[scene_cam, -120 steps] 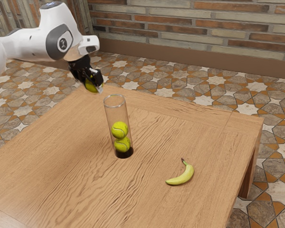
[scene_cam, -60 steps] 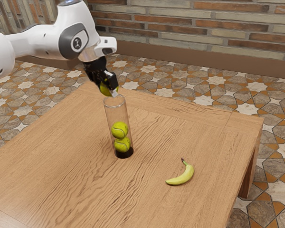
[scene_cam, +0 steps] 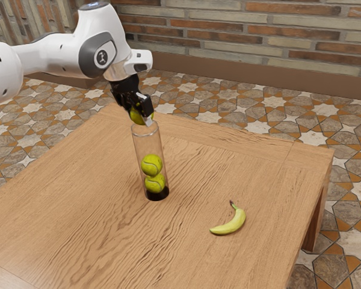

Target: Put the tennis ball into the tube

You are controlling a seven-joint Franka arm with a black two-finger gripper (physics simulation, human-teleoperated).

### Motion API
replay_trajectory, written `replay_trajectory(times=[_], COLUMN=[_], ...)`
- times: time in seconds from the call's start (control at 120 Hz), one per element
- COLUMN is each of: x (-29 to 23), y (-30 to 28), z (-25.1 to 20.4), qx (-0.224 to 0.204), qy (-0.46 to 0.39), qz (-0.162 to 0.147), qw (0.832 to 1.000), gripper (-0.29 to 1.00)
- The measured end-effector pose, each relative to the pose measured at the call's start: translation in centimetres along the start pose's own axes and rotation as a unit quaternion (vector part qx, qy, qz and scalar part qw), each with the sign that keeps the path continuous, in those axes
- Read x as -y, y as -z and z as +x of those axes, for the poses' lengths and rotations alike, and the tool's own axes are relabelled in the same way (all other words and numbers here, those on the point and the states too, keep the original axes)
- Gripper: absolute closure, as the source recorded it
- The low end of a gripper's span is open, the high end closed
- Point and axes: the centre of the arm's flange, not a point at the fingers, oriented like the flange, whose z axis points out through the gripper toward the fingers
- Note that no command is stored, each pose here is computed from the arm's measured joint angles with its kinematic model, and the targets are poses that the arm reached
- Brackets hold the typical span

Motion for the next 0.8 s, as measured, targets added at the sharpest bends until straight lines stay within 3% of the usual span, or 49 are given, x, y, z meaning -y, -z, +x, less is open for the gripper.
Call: replay_trajectory(times=[0.333,0.517,0.7,0.8], x=[-0.8,-0.7,-0.4,-0.5], y=[-0.1,0.0,0.1,9.0], z=[0.2,0.2,-0.5,-0.6], qx=[-0.001,-0.004,0.009,0.0], qy=[-0.004,-0.004,0.0,0.005], qz=[-0.002,-0.005,-0.01,-0.011], qw=[1.0,1.0,1.0,1.0], gripper=[0.38,0.18,0.09,0.06])
